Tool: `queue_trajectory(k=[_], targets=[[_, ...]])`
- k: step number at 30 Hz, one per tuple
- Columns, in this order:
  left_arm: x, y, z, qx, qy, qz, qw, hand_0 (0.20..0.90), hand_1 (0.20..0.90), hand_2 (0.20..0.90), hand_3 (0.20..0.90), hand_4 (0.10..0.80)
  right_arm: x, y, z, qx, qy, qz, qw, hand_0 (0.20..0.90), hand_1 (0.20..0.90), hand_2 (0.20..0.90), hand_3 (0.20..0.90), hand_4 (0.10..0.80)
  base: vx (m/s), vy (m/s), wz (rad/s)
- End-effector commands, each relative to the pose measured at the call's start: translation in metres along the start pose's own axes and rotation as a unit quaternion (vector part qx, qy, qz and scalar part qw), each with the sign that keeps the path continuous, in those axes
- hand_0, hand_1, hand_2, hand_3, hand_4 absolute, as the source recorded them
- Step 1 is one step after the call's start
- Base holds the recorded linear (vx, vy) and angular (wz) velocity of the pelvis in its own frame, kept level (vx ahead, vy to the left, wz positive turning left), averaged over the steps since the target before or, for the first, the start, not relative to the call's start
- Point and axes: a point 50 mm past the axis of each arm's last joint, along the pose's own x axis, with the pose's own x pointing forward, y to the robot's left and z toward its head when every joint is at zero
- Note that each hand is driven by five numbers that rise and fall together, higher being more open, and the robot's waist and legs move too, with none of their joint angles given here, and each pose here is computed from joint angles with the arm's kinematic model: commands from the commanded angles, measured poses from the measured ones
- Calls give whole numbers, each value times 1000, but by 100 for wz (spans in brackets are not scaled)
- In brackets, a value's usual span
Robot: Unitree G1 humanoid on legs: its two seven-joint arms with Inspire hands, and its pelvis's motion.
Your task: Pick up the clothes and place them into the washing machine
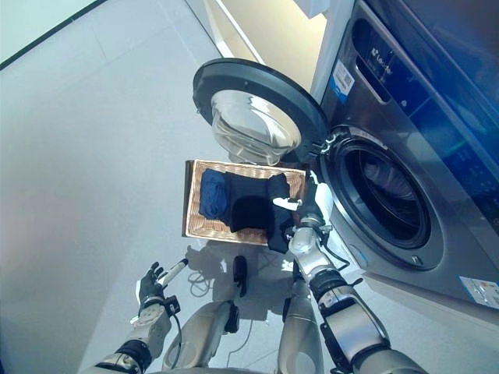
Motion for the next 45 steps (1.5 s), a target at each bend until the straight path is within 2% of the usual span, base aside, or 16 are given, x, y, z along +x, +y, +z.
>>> queue_trajectory(k=[1, 13, 17, 33, 45], targets=[[9, 21, 11, 20, -22, 46, 999, 900, 900, 900, 900, 800, 0, 7, 56, 12, -127, 8, 992, 900, 900, 900, 900, 800, 0, 0, 0], [11, 18, 18, 13, -34, 45, 998, 900, 900, 900, 900, 800, -4, 24, 65, -7, -142, 40, 989, 900, 900, 900, 900, 800, -3, 1, 0], [11, 12, 28, -5, -53, 37, 998, 900, 900, 900, 900, 800, 0, 24, 58, -15, -119, 40, 992, 900, 900, 900, 900, 800, -40, 7, 1], [3, -10, 53, -61, -112, -15, 992, 900, 900, 900, 900, 800, 14, 1, 51, -15, -92, -4, 996, 900, 900, 900, 900, 800, -34, 8, 1], [-6, -20, 72, -98, -154, -53, 982, 900, 900, 900, 900, 800, 33, -22, 72, 5, -93, -59, 994, 900, 900, 900, 900, 800, -36, 4, 0]])
